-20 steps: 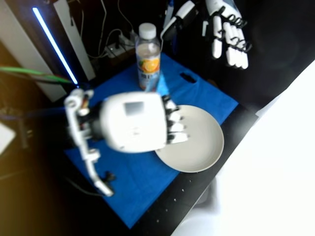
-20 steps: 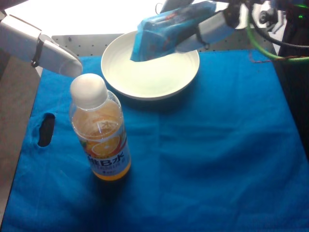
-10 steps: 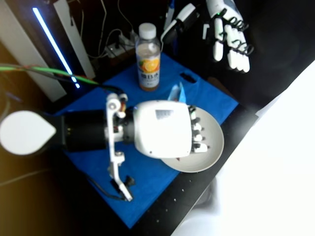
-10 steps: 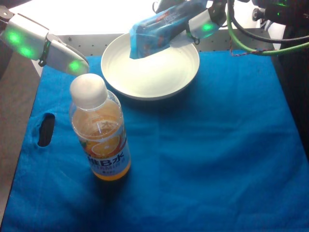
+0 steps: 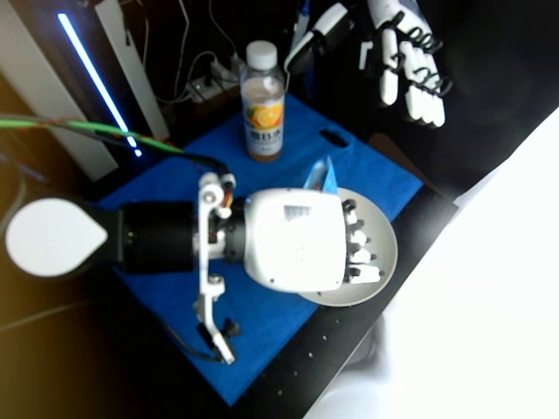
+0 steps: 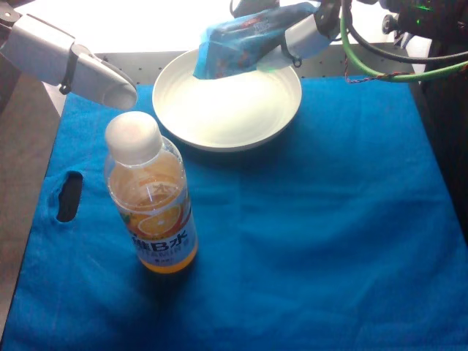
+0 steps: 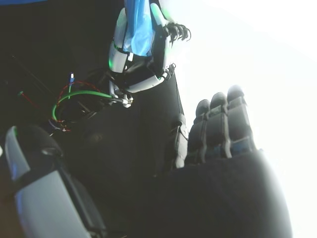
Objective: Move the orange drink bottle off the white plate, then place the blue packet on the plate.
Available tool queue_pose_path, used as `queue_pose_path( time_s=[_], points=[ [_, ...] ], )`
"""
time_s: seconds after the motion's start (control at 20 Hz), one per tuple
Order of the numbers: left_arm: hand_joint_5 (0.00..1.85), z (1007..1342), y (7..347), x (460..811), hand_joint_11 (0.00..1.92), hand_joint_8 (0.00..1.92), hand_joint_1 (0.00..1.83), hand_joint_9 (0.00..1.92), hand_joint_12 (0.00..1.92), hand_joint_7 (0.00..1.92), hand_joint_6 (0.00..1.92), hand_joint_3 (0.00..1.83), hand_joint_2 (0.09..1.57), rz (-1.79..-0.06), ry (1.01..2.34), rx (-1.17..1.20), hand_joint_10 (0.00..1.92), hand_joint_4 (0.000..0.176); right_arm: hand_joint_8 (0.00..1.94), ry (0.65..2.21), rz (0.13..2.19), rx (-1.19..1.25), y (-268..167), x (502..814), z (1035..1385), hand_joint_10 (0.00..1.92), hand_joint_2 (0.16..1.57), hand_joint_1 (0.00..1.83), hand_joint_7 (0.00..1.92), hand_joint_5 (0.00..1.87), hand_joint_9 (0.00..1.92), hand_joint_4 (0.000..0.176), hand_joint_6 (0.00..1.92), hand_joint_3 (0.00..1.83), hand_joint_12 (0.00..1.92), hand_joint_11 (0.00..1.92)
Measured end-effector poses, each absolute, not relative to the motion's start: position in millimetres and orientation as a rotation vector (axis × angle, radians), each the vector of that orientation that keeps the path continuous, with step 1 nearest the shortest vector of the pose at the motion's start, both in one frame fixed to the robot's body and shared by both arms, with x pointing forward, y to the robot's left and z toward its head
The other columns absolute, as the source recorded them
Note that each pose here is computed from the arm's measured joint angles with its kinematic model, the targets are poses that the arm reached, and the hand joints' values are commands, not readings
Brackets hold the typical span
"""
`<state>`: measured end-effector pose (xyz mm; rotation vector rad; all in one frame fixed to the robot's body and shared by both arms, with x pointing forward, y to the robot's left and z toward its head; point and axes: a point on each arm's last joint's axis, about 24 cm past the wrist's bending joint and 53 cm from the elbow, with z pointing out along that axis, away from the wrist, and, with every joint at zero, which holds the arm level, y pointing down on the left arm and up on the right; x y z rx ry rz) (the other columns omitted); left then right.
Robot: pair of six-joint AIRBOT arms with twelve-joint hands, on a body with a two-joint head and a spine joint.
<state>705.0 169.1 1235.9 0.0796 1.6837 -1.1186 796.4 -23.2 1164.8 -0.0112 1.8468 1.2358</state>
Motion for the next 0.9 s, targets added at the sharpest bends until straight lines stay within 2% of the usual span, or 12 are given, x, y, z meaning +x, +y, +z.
queue_pose_path(
  time_s=[0.05, 0.2, 0.25, 0.35, 0.4, 0.45, 0.5, 0.55, 0.6, 0.65, 0.85, 0.9],
  points=[
    [0.0, 1235.9, 169.2, 705.0, 0.0, 0.0, 0.74, 0.0, 0.0, 0.0, 0.0, 0.01, 0.61, -1.119, 1.684, 0.079, 0.0, 0.176, 0.17, 1.847, 1.237, -0.012, -22.8, 796.1, 1164.6, 0.11, 1.16, 1.11, 0.84, 0.88, 0.82, 0.0, 1.13, 0.0, 1.06, 0.37],
    [0.0, 1235.5, 167.8, 705.3, 0.0, 0.0, 0.73, 0.0, 0.0, 0.0, 0.0, 0.01, 0.62, -1.124, 1.684, 0.077, 0.0, 0.176, 0.02, 1.851, 1.24, -0.014, -20.0, 794.4, 1163.9, 0.04, 1.15, 1.14, 0.88, 0.9, 0.82, 0.0, 1.09, 0.0, 1.09, 0.31],
    [0.0, 1234.0, 168.0, 704.9, 0.0, 0.0, 0.72, 0.0, 0.0, 0.0, 0.0, 0.01, 0.64, -1.126, 1.688, 0.074, 0.0, 0.176, 1.05, 1.85, 1.244, -0.018, -18.8, 793.5, 1164.1, 0.09, 1.16, 1.2, 0.89, 0.92, 0.87, 0.0, 0.94, 0.0, 1.48, 0.26],
    [0.0, 1231.3, 168.4, 704.4, 0.0, 0.0, 0.72, 0.0, 0.0, 0.0, 0.0, 0.02, 0.64, -1.127, 1.694, 0.072, 0.0, 0.176, 1.27, 1.85, 1.245, -0.018, -18.7, 793.5, 1164.1, 0.14, 1.16, 1.22, 0.88, 0.92, 0.91, 0.0, 0.92, 0.0, 1.47, 0.34],
    [0.0, 1230.1, 169.1, 704.9, 0.0, 0.0, 0.72, 0.0, 0.0, 0.0, 0.0, 0.01, 0.64, -1.124, 1.698, 0.067, 0.0, 0.176, 0.63, 1.851, 1.246, -0.015, -18.9, 793.6, 1164.1, 0.12, 1.13, 1.17, 0.77, 0.93, 0.86, 0.0, 1.01, 0.01, 1.36, 0.3],
    [0.0, 1230.0, 169.2, 704.9, 0.0, 0.0, 0.72, 0.0, 0.0, 0.0, 0.0, 0.01, 0.64, -1.123, 1.699, 0.068, 0.0, 0.176, 1.04, 1.852, 1.245, -0.014, -19.1, 793.6, 1163.6, 0.9, 1.15, 1.23, 0.87, 0.88, 0.78, 0.0, 1.09, 0.0, 1.67, 0.5],
    [0.0, 1231.3, 169.2, 705.1, 0.0, 0.0, 0.71, 0.0, 0.0, 0.0, 0.0, 0.01, 0.64, -1.129, 1.694, 0.062, 0.0, 0.176, 0.57, 1.852, 1.246, -0.014, -19.0, 793.5, 1163.5, 0.63, 1.13, 1.17, 0.78, 0.93, 0.66, 0.0, 1.01, 0.01, 1.31, 0.35],
    [0.0, 1231.6, 169.3, 705.1, 0.0, 0.0, 0.71, 0.0, 0.0, 0.0, 0.0, 0.01, 0.64, -1.131, 1.693, 0.06, 0.0, 0.176, 0.57, 1.853, 1.245, -0.015, -19.0, 793.5, 1163.5, 0.63, 1.13, 1.17, 0.78, 0.93, 0.66, 0.0, 1.01, 0.01, 1.31, 0.35],
    [0.0, 1231.5, 169.2, 705.1, 0.0, 0.0, 0.72, 0.0, 0.0, 0.0, 0.0, 0.01, 0.63, -1.131, 1.694, 0.061, 0.0, 0.176, 0.27, 1.853, 1.245, -0.015, -19.0, 793.5, 1163.4, 0.51, 1.11, 1.17, 0.88, 0.98, 0.75, 0.0, 0.96, 0.01, 1.31, 0.39],
    [0.0, 1231.5, 169.2, 705.1, 0.0, 0.0, 0.71, 0.0, 0.0, 0.0, 0.0, 0.01, 0.64, -1.131, 1.694, 0.061, 0.0, 0.176, 0.05, 1.853, 1.246, -0.014, -19.0, 793.5, 1163.5, 0.25, 0.99, 1.16, 0.9, 0.88, 0.79, 0.0, 0.12, 0.0, 1.16, 0.37],
    [0.0, 1232.4, 168.9, 704.8, 0.0, 0.0, 0.73, 0.0, 0.0, 0.0, 0.0, 0.0, 0.64, -1.135, 1.69, 0.06, 0.0, 0.176, 0.0, 1.853, 1.248, -0.013, -18.9, 793.3, 1163.4, 0.08, 0.9, 1.02, 0.83, 0.74, 0.83, 0.0, 0.0, 0.0, 1.2, 0.28],
    [0.0, 1232.5, 168.8, 704.7, 0.0, 0.0, 0.72, 0.0, 0.0, 0.0, 0.0, 0.0, 0.63, -1.136, 1.69, 0.061, 0.0, 0.176, 0.0, 1.853, 1.248, -0.013, -18.9, 793.3, 1163.4, 0.05, 0.88, 0.98, 0.77, 0.65, 0.79, 0.029, 0.0, 0.0, 1.18, 0.24]
  ],
)
